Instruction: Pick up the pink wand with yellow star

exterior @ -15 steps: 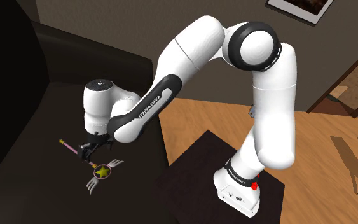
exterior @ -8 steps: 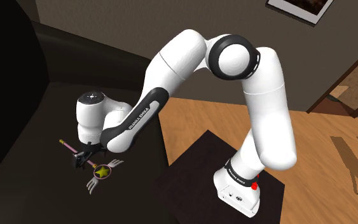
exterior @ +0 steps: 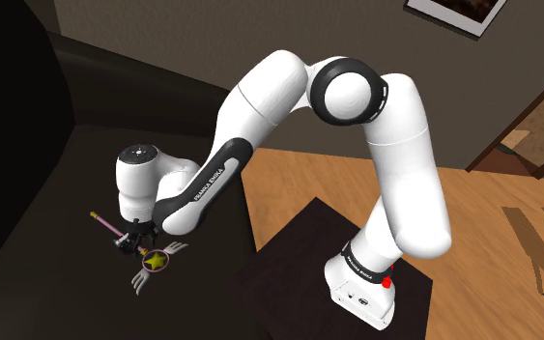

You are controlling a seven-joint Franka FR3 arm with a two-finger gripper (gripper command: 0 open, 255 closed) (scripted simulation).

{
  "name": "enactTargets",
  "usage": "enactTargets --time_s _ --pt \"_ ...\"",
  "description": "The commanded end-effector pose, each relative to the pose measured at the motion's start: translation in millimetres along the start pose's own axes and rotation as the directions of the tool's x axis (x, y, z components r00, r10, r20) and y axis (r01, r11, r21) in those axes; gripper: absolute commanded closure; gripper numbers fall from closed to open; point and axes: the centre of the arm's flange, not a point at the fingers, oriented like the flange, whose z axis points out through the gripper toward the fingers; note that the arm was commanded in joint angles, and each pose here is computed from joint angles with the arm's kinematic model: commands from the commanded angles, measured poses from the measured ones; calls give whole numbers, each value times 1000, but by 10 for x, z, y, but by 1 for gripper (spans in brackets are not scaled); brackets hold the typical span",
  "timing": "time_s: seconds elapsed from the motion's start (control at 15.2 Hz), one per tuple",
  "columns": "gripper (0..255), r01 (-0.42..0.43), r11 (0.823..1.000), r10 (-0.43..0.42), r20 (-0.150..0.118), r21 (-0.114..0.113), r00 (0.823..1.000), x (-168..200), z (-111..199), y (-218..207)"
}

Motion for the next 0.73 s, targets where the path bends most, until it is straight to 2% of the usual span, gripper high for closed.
enactTargets --time_s 0.0,0.33,0.66 --pt "255 5 1000 -5 -5 16 1000 -26 28 -46" --pt "255 5 1000 -4 -5 16 1000 -21 37 -35" --pt "255 5 1000 -4 -5 16 1000 -18 -227 -35"
